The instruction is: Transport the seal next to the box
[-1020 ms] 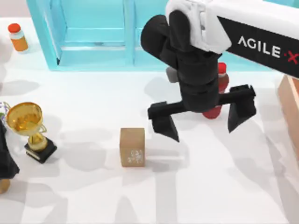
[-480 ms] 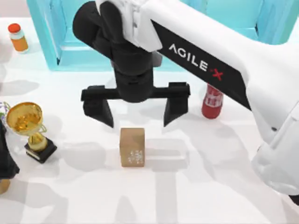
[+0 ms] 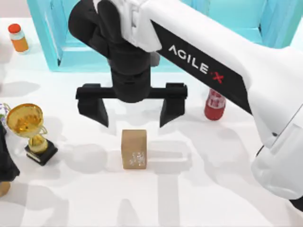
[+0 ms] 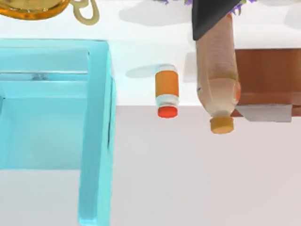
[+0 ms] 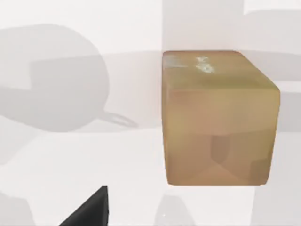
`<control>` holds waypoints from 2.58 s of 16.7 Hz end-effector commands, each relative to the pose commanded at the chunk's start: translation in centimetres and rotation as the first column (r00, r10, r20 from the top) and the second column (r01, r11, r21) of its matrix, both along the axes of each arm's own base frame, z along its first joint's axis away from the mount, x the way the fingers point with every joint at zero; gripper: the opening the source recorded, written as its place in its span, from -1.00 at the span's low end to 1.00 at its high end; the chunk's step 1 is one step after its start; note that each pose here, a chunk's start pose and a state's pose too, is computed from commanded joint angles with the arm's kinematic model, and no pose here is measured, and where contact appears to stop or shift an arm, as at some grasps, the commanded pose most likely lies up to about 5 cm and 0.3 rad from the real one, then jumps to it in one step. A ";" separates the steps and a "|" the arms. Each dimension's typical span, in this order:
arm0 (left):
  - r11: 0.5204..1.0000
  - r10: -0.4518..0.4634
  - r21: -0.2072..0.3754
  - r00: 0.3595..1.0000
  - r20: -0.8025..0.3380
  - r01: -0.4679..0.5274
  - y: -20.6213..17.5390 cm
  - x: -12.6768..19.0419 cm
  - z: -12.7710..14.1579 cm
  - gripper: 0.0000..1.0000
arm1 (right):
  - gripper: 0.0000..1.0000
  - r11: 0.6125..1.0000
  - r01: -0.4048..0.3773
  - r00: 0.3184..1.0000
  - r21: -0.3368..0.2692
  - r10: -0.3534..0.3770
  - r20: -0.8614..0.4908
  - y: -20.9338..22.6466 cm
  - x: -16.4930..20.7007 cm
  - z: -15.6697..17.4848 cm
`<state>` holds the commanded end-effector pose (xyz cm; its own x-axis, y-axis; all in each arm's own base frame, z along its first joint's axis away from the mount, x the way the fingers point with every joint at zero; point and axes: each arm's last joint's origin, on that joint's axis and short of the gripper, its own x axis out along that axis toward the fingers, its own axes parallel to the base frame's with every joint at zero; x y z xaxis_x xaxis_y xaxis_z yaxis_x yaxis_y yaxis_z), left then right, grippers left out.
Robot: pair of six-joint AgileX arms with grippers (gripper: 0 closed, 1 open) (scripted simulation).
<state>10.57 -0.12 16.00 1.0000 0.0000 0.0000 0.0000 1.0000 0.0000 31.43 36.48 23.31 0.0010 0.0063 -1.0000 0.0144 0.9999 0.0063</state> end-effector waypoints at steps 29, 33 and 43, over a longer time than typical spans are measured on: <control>1.000 0.000 0.000 1.000 0.000 0.000 0.0 0.0 0.0 1.00 | -0.66 1.000 -0.004 1.000 -0.001 0.004 -0.003 0.3 -0.2 -10.1; 1.000 0.000 0.000 1.000 0.000 0.000 0.0 0.0 0.0 1.00 | -1.00 1.000 -0.004 1.000 -0.001 0.004 -0.003 0.3 -0.2 -10.1; 1.000 0.000 0.000 1.000 0.000 0.000 0.0 0.0 0.0 1.00 | -1.00 1.000 -0.001 1.000 -0.005 0.001 -0.007 0.3 -0.1 -9.3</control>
